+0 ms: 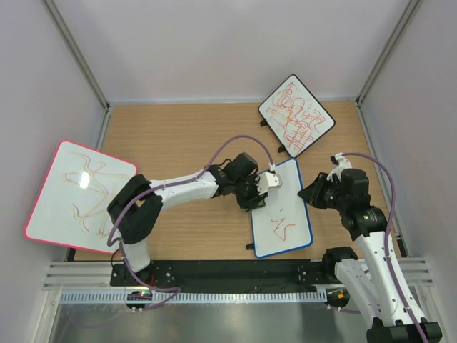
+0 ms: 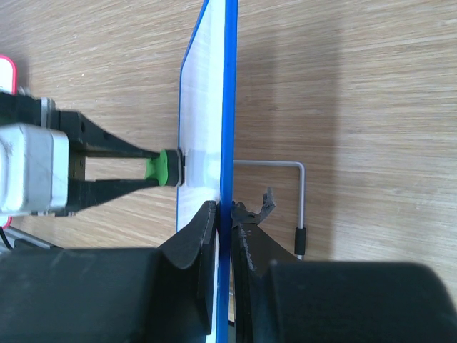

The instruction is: Erase the whiteboard

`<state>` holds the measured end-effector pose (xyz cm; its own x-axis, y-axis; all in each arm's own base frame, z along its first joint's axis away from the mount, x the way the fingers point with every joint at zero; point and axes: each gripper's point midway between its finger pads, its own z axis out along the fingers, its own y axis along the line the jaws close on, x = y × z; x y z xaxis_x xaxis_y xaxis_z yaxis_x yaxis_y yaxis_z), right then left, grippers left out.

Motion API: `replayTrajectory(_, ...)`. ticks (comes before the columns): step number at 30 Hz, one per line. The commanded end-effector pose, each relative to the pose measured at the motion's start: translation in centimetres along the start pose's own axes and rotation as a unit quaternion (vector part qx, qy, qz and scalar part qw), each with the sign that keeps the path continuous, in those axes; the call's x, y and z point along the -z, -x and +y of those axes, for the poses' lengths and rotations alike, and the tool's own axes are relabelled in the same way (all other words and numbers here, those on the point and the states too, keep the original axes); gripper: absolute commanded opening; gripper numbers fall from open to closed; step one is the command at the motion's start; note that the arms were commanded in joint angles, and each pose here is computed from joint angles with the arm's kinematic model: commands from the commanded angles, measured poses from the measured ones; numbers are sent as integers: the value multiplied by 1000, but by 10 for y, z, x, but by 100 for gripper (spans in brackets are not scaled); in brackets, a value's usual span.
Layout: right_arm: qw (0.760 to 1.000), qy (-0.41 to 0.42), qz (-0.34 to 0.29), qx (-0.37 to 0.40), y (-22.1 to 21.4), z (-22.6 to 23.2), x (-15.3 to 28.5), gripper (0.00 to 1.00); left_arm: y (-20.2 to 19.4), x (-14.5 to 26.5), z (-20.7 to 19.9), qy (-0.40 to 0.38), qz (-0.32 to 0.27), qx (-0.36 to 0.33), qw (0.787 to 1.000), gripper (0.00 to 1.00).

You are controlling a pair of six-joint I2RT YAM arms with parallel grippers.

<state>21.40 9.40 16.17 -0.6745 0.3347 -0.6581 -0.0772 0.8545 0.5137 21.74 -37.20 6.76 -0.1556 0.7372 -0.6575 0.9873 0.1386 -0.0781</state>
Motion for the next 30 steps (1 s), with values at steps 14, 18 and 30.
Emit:
replayTrajectory(14, 999, 14, -25, 17, 14, 10, 6, 1, -8, -8, 37, 80, 38, -22, 996, 0)
replayTrajectory(18, 999, 13, -26, 18, 15, 9, 6, 1, -24, -4, 25, 75, 51, -33, 995, 0)
replayTrajectory(30, 999, 13, -28, 18, 15, 10, 7, 1, 2, -4, -3, 37, 20, -43, 998, 0)
